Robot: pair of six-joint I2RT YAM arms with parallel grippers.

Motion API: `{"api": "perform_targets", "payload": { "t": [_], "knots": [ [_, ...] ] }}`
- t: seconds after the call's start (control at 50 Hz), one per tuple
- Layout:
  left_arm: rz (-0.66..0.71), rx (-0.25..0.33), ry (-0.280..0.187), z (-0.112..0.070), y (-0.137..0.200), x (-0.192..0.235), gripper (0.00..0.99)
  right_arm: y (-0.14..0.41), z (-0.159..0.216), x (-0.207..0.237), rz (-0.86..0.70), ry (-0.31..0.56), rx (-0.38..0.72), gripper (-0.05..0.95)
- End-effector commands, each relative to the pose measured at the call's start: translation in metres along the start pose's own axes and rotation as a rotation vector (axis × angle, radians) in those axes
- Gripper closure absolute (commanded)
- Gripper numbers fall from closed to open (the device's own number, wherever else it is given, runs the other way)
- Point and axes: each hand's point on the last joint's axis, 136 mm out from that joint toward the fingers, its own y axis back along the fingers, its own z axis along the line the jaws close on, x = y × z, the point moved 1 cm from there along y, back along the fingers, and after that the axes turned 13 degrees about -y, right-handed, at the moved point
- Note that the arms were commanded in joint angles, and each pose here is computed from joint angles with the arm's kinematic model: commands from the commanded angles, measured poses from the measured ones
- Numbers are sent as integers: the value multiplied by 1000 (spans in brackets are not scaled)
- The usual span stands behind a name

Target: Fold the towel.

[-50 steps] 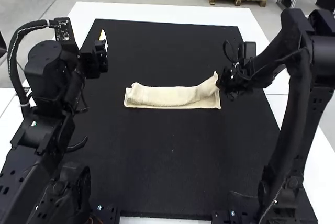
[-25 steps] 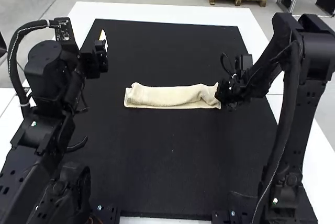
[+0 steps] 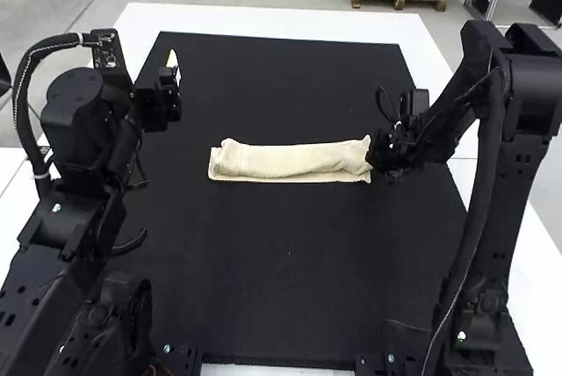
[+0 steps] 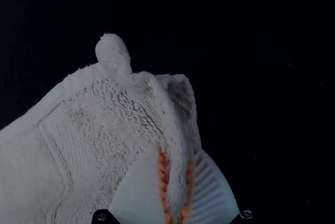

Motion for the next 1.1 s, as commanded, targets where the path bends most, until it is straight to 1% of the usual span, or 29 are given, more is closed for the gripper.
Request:
{"api": "perform_targets", "payload": {
  "t": [0.0,0.04,0.06,0.08,0.1,0.3,0.46,0.6,0.8,1.08],
  "knots": [
    [-27,-13,-5,3,3,-6,57,-2,-4,-13,-34,4,15,469],
    [-27,-13,-5,3,3,-6,57,-2,-3,-13,-34,0,13,225],
    [-27,-13,-5,3,3,-6,57,-2,-2,-13,-34,-4,13,79],
    [-27,-13,-5,3,3,-6,57,-2,-2,-13,-33,-4,12,3],
    [-27,-13,-5,3,3,-6,57,-2,-2,-14,-36,-4,13,-21],
    [-28,-13,-6,3,3,-6,57,-2,1,-19,-43,0,5,-20],
    [-27,-13,-6,3,3,-6,57,-4,2,-22,-37,32,7,-20],
    [-25,-12,-6,3,3,-5,57,-8,-2,-24,-30,24,15,-20],
    [-25,-14,-7,3,3,-5,57,-15,-6,-12,6,20,23,-20],
    [-25,-12,-5,3,3,-5,57,-22,13,7,44,36,-5,-20]
  ]
}}
